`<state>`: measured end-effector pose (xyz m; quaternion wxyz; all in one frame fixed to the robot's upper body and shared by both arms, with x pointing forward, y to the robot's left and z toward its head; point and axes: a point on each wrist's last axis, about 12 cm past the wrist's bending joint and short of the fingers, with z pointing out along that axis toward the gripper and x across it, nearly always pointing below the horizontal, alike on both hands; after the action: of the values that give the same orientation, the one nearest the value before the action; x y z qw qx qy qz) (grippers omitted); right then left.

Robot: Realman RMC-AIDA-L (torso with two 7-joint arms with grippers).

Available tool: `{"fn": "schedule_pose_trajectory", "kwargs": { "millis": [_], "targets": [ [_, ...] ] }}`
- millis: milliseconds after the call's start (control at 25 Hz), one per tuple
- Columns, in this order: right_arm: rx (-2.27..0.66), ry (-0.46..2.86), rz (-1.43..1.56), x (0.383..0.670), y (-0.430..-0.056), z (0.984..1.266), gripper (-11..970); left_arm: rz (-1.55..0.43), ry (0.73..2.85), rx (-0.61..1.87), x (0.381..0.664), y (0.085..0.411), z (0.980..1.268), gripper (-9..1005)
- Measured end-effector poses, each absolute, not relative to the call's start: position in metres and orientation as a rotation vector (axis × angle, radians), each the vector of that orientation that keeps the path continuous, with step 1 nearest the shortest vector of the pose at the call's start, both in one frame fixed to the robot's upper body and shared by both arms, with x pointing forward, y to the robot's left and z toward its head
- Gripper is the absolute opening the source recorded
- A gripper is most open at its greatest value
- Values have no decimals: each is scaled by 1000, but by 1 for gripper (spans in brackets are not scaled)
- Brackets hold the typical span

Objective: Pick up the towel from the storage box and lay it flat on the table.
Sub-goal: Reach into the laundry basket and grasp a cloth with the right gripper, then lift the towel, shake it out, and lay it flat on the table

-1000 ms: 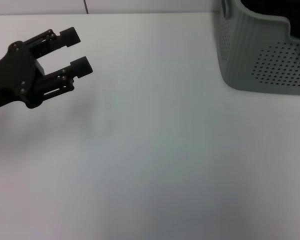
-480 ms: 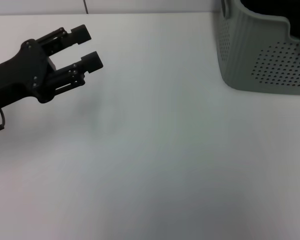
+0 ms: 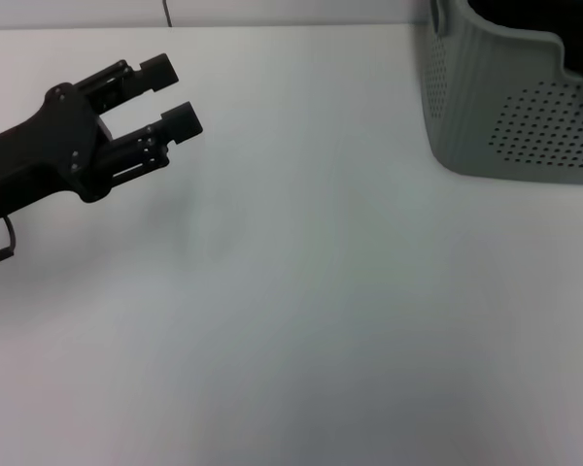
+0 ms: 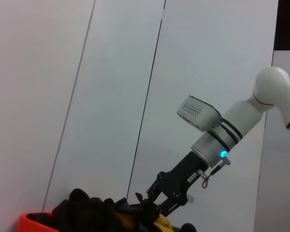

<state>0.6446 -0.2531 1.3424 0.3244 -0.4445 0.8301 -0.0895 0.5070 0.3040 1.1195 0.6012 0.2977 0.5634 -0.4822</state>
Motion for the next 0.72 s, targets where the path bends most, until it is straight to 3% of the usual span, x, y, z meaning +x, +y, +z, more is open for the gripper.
{"fn": "schedule_pose_trajectory", "kwargs": {
  "millis": [120, 480, 720],
  "targets": [
    [-1134, 2165, -190, 644, -257, 1344, 578, -1114, 1311, 681, 504, 306, 1117, 705],
    [-850, 1954, 172, 622, -310, 1358, 108, -1100, 1310, 657, 497, 307, 1111, 704],
    [-704, 1533, 523, 580, -363, 1365, 8, -1088, 1296, 636, 498, 310, 1113, 704]
  ]
}}
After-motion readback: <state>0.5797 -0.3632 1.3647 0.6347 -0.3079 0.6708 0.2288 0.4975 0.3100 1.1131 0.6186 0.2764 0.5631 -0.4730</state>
